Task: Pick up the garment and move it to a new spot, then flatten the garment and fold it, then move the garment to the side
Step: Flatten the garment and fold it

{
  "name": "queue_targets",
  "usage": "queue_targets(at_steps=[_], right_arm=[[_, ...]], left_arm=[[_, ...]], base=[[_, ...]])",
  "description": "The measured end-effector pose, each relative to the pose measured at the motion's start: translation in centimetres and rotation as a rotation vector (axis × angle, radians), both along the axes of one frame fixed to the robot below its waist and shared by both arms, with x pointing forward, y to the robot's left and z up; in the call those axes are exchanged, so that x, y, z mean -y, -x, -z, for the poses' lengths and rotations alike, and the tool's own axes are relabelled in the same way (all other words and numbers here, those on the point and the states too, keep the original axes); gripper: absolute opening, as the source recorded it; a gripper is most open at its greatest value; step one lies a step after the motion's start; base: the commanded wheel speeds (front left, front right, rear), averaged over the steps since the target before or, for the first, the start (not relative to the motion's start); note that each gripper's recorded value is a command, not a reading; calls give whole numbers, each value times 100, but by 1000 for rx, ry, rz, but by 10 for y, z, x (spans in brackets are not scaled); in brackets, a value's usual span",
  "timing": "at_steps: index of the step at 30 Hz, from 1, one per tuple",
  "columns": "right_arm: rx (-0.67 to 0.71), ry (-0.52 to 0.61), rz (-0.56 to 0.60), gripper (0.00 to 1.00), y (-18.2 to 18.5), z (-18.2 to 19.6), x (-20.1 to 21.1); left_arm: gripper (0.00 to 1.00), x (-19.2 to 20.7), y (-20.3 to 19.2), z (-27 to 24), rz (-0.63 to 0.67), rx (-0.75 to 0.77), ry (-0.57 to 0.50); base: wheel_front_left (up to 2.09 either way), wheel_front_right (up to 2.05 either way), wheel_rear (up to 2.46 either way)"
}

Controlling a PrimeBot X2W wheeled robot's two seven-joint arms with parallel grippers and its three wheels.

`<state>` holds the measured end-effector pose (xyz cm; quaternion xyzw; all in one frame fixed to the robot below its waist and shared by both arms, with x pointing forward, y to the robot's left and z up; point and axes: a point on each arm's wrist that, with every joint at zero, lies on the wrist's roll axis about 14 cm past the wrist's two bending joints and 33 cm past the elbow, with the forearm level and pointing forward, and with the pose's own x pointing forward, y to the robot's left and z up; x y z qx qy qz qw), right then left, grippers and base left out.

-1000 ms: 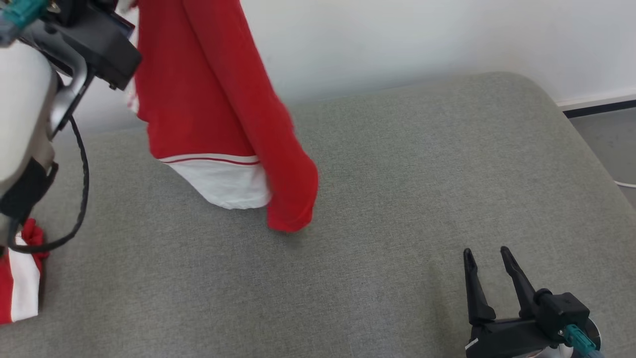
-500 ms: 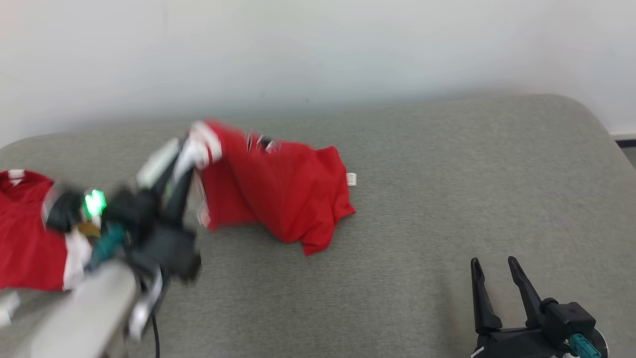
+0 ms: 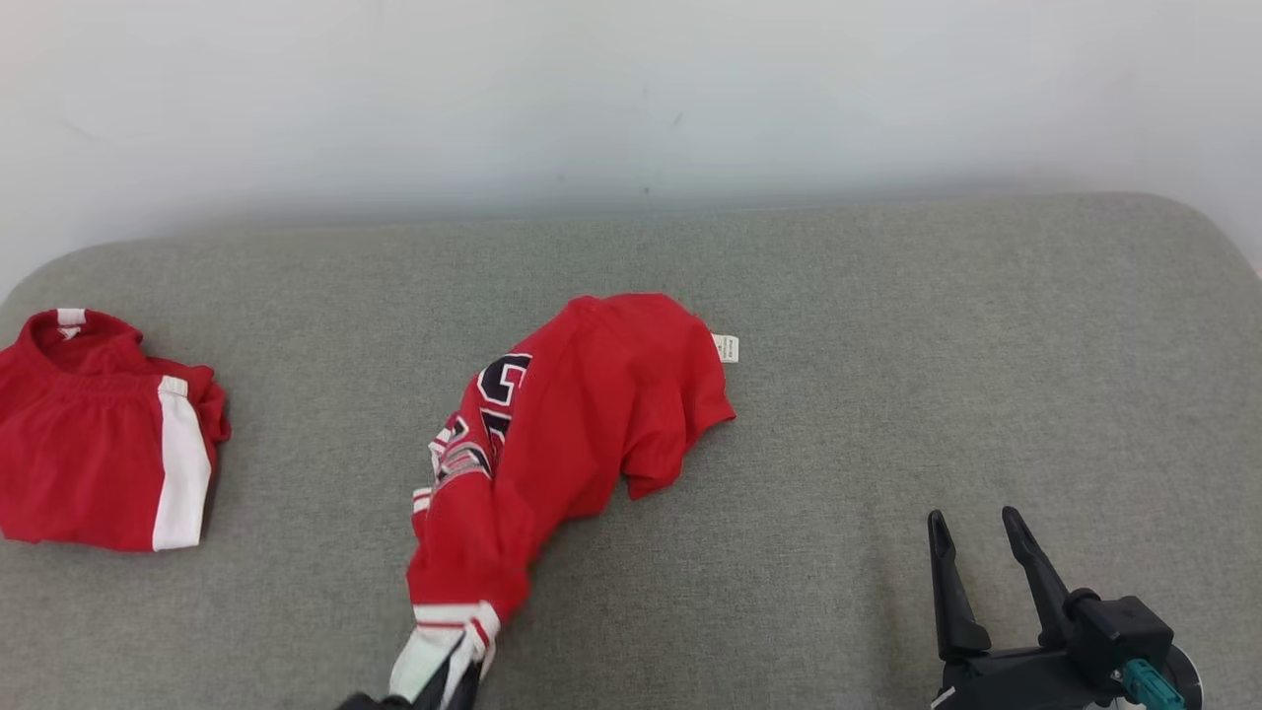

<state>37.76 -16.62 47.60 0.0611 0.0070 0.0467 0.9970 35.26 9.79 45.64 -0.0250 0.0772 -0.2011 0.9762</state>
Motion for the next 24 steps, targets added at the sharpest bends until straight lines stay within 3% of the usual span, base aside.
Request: queue_targets(at_steps=[7,8,9,17,24], right_arm=[[-11,3,5,100,-2,4,2],[-10,3,2,100,-3,4,1],[-11,2,0,100,-3,4,0],[-9,0,-36,100,-8,4,-12],[1,0,-61,100,-3,-1,-20]], left_arm=[[0,21,27,46,48,-156,27],[73,23,29,48,52,-161,25],[100,24,27,46,50,-152,32],[100,18,0,-40,-3,132,118],[100,-26,5,-74,-140,252,113]], base=[[0,0,0],[0,0,0],[0,0,0],[0,0,0],[0,0,0]])
